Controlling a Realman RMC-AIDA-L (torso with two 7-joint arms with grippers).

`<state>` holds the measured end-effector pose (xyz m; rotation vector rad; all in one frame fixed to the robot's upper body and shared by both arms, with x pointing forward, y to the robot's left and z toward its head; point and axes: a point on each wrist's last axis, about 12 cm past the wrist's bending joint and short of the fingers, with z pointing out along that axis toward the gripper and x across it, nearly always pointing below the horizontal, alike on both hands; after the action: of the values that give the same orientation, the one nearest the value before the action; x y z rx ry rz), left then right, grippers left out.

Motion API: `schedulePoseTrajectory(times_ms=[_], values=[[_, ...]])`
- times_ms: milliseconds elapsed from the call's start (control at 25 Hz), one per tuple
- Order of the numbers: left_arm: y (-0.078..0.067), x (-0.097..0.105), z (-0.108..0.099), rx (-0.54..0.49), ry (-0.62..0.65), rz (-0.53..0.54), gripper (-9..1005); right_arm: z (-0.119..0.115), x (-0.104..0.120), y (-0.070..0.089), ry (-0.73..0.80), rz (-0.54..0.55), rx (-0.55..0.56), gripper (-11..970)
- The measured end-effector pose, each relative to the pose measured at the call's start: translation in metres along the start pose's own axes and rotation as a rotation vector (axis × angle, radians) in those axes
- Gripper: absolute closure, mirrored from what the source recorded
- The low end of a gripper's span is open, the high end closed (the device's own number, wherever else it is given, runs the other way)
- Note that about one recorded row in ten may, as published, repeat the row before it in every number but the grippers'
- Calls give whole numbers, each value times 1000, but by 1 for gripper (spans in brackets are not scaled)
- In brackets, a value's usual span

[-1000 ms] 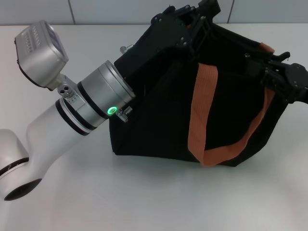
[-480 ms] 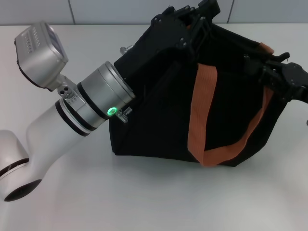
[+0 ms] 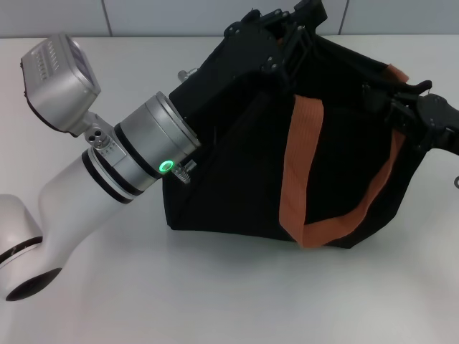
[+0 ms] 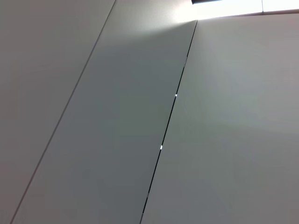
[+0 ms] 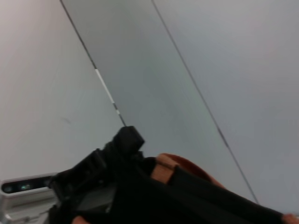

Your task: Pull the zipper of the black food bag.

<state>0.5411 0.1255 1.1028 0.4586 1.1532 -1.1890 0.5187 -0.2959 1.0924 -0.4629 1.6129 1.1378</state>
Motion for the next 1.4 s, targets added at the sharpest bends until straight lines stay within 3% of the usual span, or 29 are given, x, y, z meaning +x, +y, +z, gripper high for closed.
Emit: schedulePoseTrajectory(times_ms=[360,600,960,1280,1400], values=[[1,-1,0,-3,-5,4,978,-3,0,-6,0,77,59,958],[3,-3,0,-17,-18,8,979,-17,4,-9,-13,117,115,958],[4,-3,-1,-27,-17,11,979,-29,1,-1,-54,116,71,937],[13,-3,-16,-118,-27,22,979,-73,8,9,-206,129,134,906],[20,-1,-26,-178,-5,28,978,-85,17,14,-267,106,154,821]])
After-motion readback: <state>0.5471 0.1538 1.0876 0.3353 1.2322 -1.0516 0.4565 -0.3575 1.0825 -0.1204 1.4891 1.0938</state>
